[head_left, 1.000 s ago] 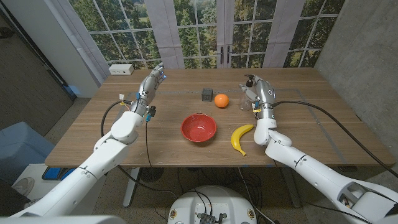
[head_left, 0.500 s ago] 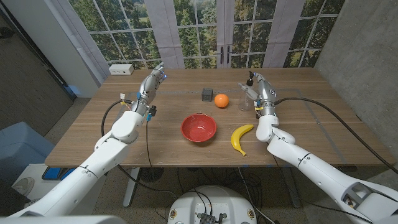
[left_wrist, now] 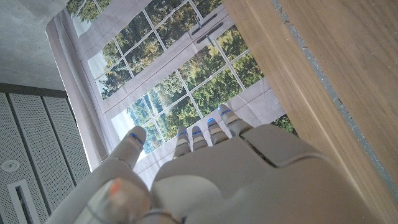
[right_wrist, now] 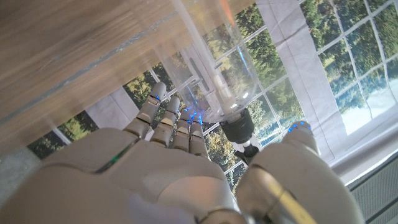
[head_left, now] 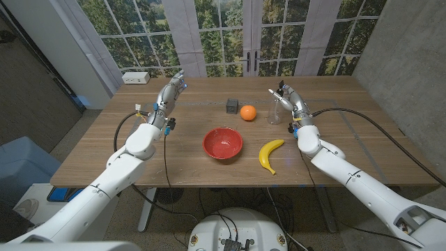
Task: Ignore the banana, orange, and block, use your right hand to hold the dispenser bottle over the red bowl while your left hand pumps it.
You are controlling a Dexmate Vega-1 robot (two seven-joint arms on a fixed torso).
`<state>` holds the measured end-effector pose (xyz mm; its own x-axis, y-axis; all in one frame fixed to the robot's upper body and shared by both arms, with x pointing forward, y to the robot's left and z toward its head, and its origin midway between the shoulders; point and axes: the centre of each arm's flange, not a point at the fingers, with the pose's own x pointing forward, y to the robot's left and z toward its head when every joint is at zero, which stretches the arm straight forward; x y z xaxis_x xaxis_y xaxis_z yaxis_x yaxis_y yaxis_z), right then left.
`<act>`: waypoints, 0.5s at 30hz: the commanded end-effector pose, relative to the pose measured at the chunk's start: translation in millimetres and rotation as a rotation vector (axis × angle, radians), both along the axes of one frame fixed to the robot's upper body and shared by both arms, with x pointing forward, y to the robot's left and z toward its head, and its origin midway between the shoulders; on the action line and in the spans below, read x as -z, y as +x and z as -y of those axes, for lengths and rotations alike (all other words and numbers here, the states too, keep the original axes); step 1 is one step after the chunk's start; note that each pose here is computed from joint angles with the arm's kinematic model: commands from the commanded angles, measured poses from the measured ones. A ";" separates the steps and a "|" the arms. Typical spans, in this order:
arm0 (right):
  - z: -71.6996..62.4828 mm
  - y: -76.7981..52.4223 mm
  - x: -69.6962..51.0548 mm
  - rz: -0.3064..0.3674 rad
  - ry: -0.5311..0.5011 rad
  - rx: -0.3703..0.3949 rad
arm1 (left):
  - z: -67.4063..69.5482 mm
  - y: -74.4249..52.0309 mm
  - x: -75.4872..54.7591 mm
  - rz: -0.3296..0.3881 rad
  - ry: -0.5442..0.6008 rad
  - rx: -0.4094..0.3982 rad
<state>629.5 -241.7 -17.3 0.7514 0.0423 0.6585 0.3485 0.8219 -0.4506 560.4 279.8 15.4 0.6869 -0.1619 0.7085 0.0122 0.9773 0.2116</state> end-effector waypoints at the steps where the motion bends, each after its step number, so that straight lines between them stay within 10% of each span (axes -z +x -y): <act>1: 9.2 -2.8 -4.2 0.004 0.130 -0.237 | -1.7 1.8 0.6 -0.004 -0.010 0.002; 15: 19.4 -0.5 -1.6 -0.006 0.278 -0.412 | -9.2 4.1 3.9 -0.010 -0.041 0.012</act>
